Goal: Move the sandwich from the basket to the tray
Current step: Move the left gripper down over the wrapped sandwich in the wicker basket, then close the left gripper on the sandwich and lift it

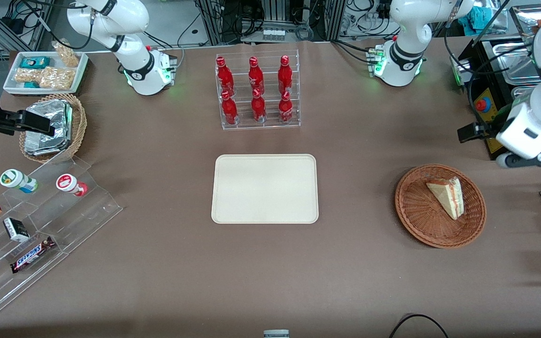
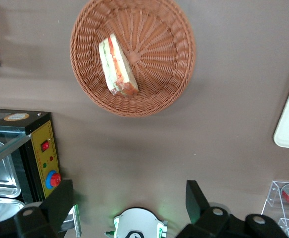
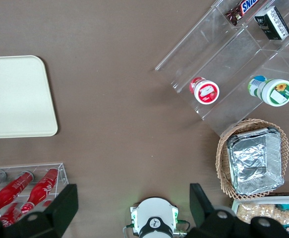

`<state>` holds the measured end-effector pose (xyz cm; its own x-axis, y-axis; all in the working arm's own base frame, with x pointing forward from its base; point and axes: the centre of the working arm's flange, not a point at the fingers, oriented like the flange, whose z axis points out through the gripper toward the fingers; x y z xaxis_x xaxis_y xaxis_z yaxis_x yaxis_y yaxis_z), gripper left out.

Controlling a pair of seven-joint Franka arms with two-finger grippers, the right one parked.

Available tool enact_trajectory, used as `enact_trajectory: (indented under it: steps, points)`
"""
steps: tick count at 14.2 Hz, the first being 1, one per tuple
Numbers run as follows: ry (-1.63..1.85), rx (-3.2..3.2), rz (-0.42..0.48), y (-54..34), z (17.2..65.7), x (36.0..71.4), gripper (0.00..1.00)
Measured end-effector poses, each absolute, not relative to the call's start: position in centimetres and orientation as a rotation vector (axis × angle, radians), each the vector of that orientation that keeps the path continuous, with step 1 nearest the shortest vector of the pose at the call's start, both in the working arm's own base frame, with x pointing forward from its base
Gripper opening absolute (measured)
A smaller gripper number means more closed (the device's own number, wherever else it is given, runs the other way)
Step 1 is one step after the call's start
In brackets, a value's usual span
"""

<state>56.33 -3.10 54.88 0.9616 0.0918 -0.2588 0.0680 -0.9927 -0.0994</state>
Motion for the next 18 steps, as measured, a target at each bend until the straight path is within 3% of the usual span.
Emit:
enact_trajectory:
  steps: [2, 5, 9, 18]
  points:
    - [-0.149, -3.015, 0.478, -2.3, 51.2, 57.7, 1.0]
    - [-0.181, -3.028, 0.479, -0.7, 44.8, 59.5, 1.0]
    - [-0.301, -3.05, 0.36, 2.5, 37.6, 59.1, 1.0]
    - [-0.534, -3.075, 0.102, 5.5, 27.2, 56.4, 1.0]
